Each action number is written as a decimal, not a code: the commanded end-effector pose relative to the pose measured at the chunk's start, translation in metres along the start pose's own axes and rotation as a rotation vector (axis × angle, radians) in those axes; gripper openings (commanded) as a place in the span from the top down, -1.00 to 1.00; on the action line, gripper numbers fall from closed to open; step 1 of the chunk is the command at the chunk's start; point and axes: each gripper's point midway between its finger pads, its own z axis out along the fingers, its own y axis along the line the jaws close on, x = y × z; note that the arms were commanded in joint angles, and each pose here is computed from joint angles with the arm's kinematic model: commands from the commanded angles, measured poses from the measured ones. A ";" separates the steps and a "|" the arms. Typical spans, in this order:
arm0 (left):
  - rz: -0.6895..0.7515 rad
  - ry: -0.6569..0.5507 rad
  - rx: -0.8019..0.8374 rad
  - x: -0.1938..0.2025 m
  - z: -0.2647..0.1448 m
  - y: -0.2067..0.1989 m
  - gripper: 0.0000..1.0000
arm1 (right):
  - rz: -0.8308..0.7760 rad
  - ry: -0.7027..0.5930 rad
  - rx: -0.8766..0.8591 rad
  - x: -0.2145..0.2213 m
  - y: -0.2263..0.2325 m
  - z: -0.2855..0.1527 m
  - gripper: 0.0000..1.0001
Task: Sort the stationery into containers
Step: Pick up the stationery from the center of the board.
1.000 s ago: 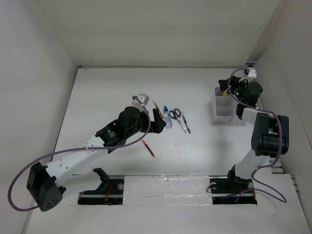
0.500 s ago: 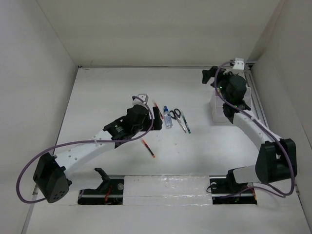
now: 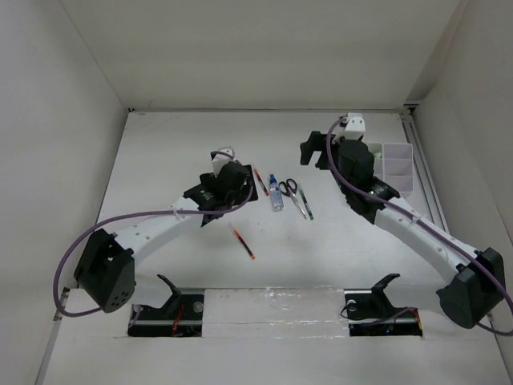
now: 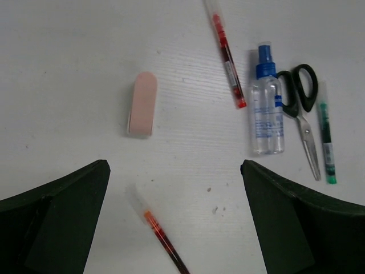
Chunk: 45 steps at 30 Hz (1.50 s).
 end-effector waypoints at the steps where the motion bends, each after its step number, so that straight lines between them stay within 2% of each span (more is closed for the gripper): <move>1: 0.000 -0.056 -0.022 -0.022 0.016 0.002 -1.00 | 0.055 0.005 -0.146 -0.002 0.037 -0.036 -1.00; 4: 0.018 -0.019 0.018 -0.018 0.038 0.006 -1.00 | 0.073 0.052 -0.234 0.017 0.055 -0.057 -0.96; 8: 0.086 -0.031 0.036 -0.018 0.051 0.001 -1.00 | 0.089 0.055 -0.313 0.018 0.062 -0.091 -0.94; 10: 0.108 0.006 0.017 -0.006 0.065 0.006 -1.00 | 0.085 0.063 -0.339 0.021 0.065 -0.103 -0.91; 15: 0.111 0.076 -0.035 0.011 0.090 0.022 -0.87 | 0.101 0.032 -0.386 0.006 0.068 -0.129 -0.89; 27: 0.115 0.119 -0.048 0.031 0.093 0.031 -0.85 | 0.083 0.062 -0.371 0.020 0.065 -0.130 -0.89; 31: 0.126 0.138 -0.071 0.038 0.096 0.036 -0.64 | 0.090 0.070 -0.388 0.021 0.069 -0.132 -0.89; 32: 0.131 0.153 -0.080 0.042 0.097 0.039 -0.49 | 0.090 0.070 -0.388 0.021 0.069 -0.132 -0.89; 35: 0.130 0.172 -0.093 0.048 0.100 0.041 -0.28 | 0.089 0.073 -0.396 0.022 0.072 -0.134 -0.89; 36: 0.130 0.172 -0.093 0.048 0.100 0.041 -0.09 | 0.089 0.073 -0.396 0.022 0.072 -0.134 -0.89; 39: 0.142 0.203 -0.113 0.057 0.106 0.044 0.01 | 0.089 0.073 -0.396 0.022 0.072 -0.134 -0.89; 42: 0.134 0.234 -0.136 0.066 0.111 0.048 0.22 | 0.088 0.074 -0.396 0.022 0.070 -0.136 -0.89; 43: 0.139 0.245 -0.143 0.068 0.109 0.050 0.33 | 0.088 0.074 -0.396 0.022 0.070 -0.136 -0.89; 44: 0.134 0.256 -0.152 0.070 0.111 0.050 0.65 | 0.097 0.076 -0.396 0.022 0.071 -0.136 -0.89; 45: 0.138 0.265 -0.158 0.071 0.112 0.050 0.80 | 0.097 0.076 -0.396 0.022 0.071 -0.136 -0.89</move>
